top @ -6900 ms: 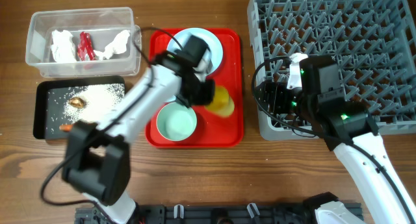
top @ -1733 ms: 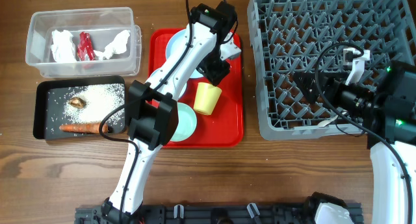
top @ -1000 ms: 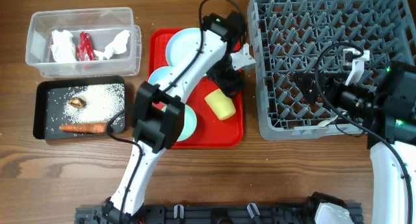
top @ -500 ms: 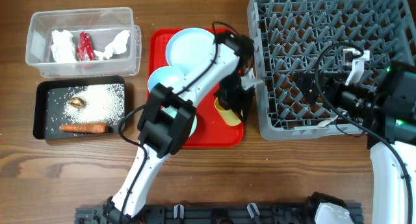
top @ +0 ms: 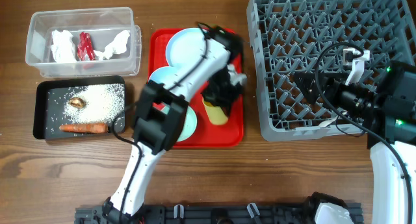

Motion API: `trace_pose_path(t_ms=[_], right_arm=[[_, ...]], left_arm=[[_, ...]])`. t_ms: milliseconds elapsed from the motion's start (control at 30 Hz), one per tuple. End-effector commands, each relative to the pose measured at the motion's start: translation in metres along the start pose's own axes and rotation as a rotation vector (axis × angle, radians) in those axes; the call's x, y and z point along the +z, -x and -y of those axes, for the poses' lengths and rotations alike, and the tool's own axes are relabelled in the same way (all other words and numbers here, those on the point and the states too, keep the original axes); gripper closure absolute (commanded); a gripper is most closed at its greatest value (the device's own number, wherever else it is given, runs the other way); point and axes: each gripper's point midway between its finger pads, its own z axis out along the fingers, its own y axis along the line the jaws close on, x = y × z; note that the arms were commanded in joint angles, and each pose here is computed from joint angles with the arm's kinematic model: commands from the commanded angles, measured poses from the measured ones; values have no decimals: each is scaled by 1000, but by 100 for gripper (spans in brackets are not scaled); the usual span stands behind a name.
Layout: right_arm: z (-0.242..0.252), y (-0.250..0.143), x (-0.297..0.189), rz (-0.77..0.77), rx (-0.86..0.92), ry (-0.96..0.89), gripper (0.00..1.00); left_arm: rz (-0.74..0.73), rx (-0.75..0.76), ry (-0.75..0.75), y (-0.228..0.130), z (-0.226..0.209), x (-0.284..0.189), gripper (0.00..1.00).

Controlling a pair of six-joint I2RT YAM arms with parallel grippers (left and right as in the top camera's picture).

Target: Sort waste into correct bins and load items into the dishwasher rack

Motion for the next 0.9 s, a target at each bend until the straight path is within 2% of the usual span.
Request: trace_pose_path(t_ms=[0, 67, 133, 200, 233, 300, 433, 633, 867], right_arm=[[-1, 2, -2, 10, -28, -3, 0], [-1, 2, -2, 11, -30, -3, 0], [-1, 2, -2, 11, -29, -3, 0], [-1, 2, -2, 11, -29, -3, 0], [-1, 2, -2, 10, -28, -3, 0], [-1, 2, -2, 10, -28, -3, 0], [-1, 1, -2, 7, -27, -3, 0], [0, 2, -2, 9, -33, -12, 0], [6, 2, -2, 10, -31, -45, 0]], left_arm=[[155, -86, 109, 16, -31, -40, 96], [226, -86, 244, 32, -48, -44, 96], [267, -31, 372, 42, -44, -42, 96], [270, 7, 459, 42, -40, -40, 76], [271, 25, 502, 42, -37, -39, 72], [270, 36, 513, 41, -33, -37, 69], [261, 29, 523, 39, -37, -38, 76], [242, 23, 554, 32, -41, -42, 76], [307, 35, 545, 26, -29, -66, 69]])
